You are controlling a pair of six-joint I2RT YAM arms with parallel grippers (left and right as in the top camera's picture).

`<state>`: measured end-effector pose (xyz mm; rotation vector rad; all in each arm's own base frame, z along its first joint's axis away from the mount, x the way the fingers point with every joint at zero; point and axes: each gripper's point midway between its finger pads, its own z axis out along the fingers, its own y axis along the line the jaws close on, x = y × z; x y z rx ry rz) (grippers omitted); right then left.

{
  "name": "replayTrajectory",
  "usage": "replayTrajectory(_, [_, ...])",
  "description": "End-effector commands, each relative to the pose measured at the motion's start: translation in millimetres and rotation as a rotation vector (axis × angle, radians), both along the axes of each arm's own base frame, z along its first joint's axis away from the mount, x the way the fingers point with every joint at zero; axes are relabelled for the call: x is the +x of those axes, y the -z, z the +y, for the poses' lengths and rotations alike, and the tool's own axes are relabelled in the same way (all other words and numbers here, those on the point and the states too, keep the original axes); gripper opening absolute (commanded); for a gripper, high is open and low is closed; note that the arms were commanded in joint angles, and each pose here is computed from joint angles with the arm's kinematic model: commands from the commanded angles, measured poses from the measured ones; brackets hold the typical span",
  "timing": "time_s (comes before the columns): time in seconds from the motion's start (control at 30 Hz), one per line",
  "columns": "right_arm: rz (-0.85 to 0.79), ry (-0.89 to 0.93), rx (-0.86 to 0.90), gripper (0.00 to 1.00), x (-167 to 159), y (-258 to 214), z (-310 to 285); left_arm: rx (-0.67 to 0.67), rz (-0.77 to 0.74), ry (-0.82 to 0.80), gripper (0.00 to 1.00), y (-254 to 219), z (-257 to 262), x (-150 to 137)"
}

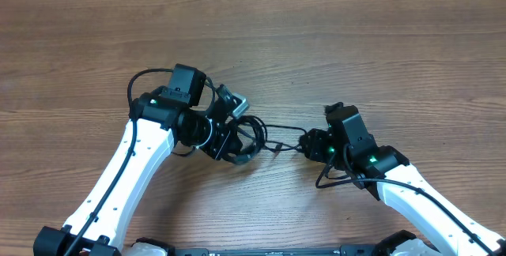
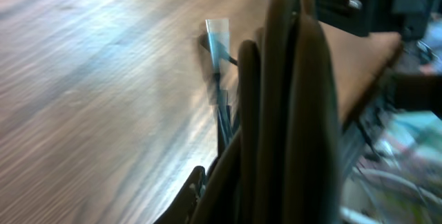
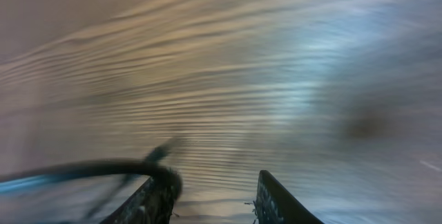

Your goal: Untangle cables

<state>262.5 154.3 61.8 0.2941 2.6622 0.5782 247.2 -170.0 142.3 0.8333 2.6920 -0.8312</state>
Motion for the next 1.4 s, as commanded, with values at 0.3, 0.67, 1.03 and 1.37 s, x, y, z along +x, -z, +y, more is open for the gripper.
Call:
replayTrajectory(0.3, [0.060, 0.154, -0.097, 0.56, -4.0, 13.7, -30.6, 0.090, -0.065, -0.231, 0.04, -14.6, 19.4, 37.6])
replayTrajectory(0.67, [-0.172, -0.015, -0.027, 0.69, 30.4, -39.6, -2.7, 0.088, -0.102, 0.002, 0.04, -12.6, 15.6, 16.2])
replayTrajectory(1.03, [-0.273, -0.022, 0.040, 0.27, 47.7, -59.6, 9.7, 0.028, -0.085, 0.101, 0.04, -16.3, 7.3, 0.3])
replayTrajectory(1.37, [-0.319, -0.038, 0.091, 0.05, 57.6, -68.2, 20.5, -0.031, -0.007, 0.164, 0.04, -20.5, -2.9, -24.7])
